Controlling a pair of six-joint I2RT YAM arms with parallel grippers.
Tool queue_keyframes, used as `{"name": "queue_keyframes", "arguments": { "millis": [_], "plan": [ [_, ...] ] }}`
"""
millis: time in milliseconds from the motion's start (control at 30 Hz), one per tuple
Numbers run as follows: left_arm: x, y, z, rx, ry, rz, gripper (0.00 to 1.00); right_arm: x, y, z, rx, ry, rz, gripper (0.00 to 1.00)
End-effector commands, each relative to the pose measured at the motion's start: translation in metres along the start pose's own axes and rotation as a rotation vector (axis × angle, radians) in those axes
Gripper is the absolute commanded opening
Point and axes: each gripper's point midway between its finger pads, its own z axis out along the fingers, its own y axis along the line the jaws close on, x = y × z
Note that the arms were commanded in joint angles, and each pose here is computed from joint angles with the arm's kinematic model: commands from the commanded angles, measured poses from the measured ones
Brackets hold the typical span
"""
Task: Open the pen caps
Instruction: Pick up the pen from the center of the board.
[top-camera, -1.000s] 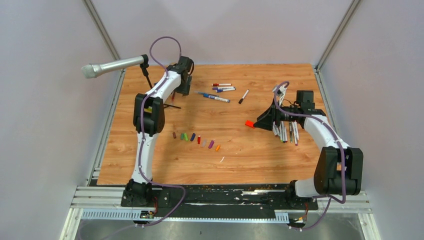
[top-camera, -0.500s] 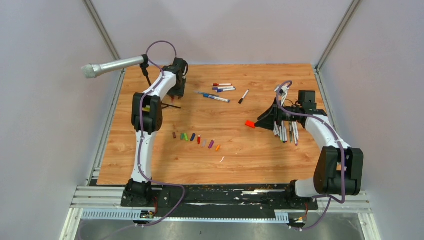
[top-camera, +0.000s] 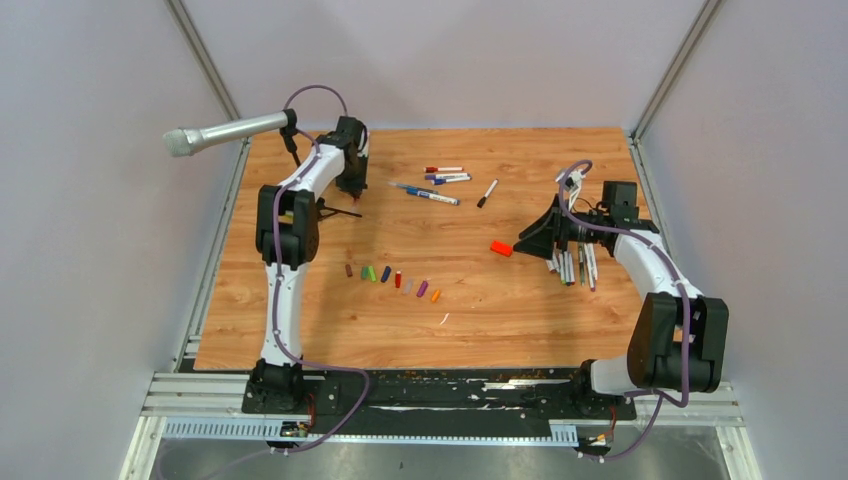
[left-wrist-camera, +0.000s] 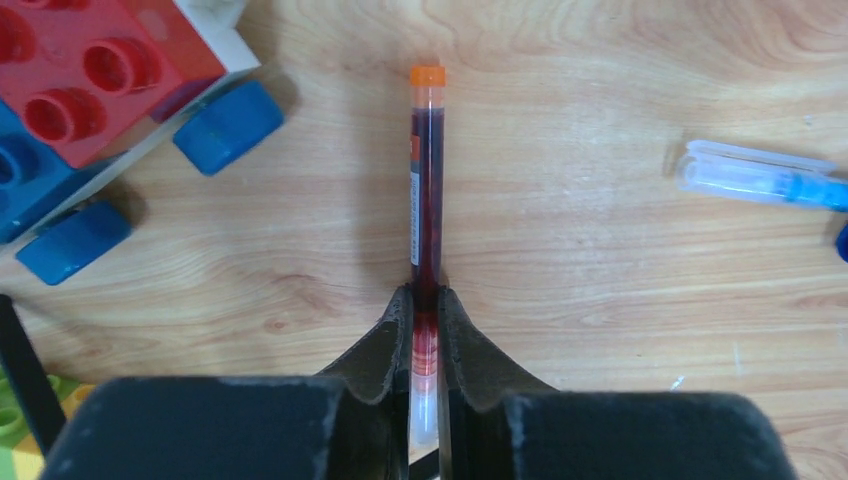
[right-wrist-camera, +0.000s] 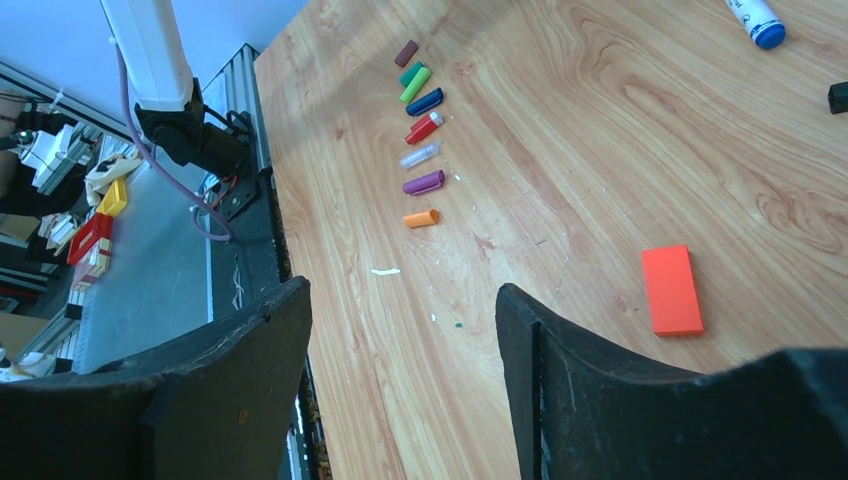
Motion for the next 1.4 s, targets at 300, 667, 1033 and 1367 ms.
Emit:
{"name": "queue_keyframes", "arguments": {
  "millis": [300,667,1033,1367],
  "plan": [
    [0.01,-0.07,-0.031,0.224,-0.107,0.037,0.0,-0.023,0.012,-0.009,-0.039,-0.059,-0.089,0.68],
    [0.02,-0.106,-0.083,0.408,-0.21,0.026,0.0,-0.021,0.01,-0.007,-0.05,-0.064,-0.068,0.68],
    [0.039,-0.157,-0.135,0.635,-0.27,-0.01,0.0,0.0,-0.001,0.02,-0.041,-0.008,0.022,0.67],
    [0.065,-0.234,-0.221,1.004,-0.463,-0.062,0.0,-0.004,0.017,0.052,-0.065,-0.012,0.131,0.73]
  ]
}}
